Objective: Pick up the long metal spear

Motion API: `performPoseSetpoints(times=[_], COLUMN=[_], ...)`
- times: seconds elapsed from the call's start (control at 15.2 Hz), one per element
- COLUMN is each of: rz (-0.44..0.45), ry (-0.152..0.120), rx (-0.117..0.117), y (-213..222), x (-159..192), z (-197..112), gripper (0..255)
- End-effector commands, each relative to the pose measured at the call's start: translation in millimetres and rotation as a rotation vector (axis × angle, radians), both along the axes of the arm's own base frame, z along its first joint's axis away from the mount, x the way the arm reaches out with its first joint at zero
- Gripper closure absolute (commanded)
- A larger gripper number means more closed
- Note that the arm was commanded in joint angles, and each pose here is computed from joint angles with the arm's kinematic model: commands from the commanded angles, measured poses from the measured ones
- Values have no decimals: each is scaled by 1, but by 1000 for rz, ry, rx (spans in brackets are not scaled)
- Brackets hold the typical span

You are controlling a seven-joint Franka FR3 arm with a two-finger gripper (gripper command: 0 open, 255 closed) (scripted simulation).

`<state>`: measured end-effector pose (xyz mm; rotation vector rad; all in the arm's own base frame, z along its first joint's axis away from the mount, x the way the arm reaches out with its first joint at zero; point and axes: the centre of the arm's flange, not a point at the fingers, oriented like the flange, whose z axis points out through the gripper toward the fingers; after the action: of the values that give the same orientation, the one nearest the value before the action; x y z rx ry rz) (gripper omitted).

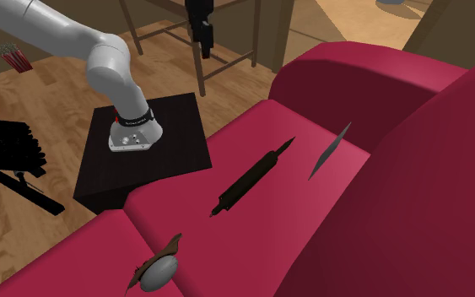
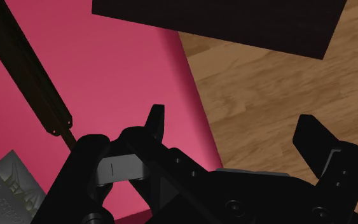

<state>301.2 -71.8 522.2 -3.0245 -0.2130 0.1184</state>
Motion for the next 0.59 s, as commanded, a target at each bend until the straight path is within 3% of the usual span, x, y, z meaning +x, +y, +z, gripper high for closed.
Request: performPoseSetpoints(times=[0.0,0.53], rz=[26,122], ry=[-9,-40], rx=[-5,-23], y=[-19,-86], x=[3,20], z=[-19,-95], gripper=[0,0])
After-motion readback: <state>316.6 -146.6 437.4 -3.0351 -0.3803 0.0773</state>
